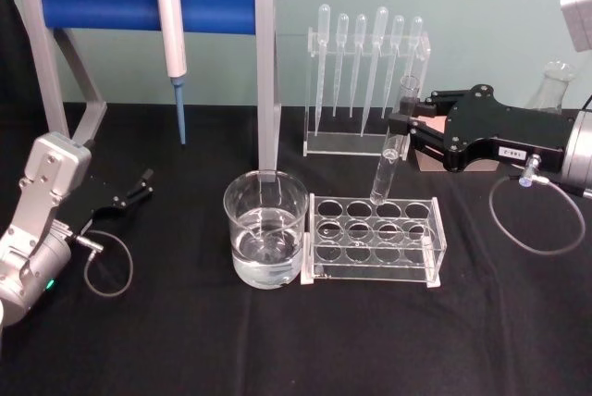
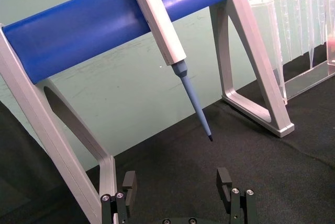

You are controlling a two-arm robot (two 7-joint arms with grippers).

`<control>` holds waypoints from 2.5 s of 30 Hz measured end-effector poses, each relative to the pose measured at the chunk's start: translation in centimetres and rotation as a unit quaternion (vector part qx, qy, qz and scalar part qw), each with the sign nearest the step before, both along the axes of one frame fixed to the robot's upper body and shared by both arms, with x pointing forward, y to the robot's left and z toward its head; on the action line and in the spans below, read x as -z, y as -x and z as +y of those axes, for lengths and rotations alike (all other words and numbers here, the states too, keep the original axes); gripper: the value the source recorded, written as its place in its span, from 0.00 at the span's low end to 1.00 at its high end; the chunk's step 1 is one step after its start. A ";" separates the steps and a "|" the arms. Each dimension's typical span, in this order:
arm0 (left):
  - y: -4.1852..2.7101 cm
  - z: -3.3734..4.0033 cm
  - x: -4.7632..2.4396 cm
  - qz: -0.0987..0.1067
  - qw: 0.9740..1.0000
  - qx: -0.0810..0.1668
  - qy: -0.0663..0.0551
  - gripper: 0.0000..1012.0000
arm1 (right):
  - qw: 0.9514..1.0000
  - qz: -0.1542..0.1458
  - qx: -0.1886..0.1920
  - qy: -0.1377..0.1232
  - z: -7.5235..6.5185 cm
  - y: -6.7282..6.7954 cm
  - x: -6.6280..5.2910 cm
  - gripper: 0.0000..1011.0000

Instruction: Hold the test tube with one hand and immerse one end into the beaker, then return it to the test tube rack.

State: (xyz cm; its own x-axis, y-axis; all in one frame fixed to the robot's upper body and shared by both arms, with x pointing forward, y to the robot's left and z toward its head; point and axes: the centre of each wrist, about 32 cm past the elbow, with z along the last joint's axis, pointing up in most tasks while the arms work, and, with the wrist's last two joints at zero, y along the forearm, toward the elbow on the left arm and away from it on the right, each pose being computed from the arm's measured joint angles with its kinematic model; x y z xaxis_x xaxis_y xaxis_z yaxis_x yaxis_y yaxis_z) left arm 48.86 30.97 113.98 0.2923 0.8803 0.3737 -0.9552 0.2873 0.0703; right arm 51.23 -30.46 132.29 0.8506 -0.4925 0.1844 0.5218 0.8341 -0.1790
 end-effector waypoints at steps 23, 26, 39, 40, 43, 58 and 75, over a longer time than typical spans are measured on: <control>0.00 0.00 0.00 0.000 1.000 0.000 0.000 0.99 | 1.000 0.000 0.000 0.000 0.0 0.0 0.0 0.24; 0.00 0.00 0.00 0.000 1.000 0.000 0.000 0.99 | 1.000 0.000 0.000 0.000 0.0 0.0 0.0 0.24; 0.00 0.00 0.00 0.000 1.000 0.000 0.000 0.99 | 1.000 0.000 0.000 0.000 0.0 0.0 0.0 0.24; 0.00 0.00 0.00 0.000 1.000 0.000 0.000 0.99 | 1.000 0.000 0.000 0.000 0.0 0.0 0.0 0.24; 0.00 0.00 0.00 0.000 1.000 0.000 0.000 0.99 | 1.000 0.000 0.000 0.000 0.0 0.0 0.0 0.24; 0.00 0.00 0.00 0.000 1.000 0.000 0.000 0.99 | 1.000 0.000 0.000 0.000 0.0 0.0 0.0 0.24; 0.00 0.00 0.00 0.000 1.000 0.000 0.000 0.99 | 1.000 0.000 0.000 0.000 0.0 0.0 0.0 0.24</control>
State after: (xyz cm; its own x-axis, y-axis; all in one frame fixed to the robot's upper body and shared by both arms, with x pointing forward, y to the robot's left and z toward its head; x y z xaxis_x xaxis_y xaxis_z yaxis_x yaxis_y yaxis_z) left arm 48.86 30.97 113.98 0.2923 0.8803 0.3738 -0.9552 0.2873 0.0703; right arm 51.23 -30.46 132.29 0.8505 -0.4926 0.1844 0.5218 0.8340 -0.1791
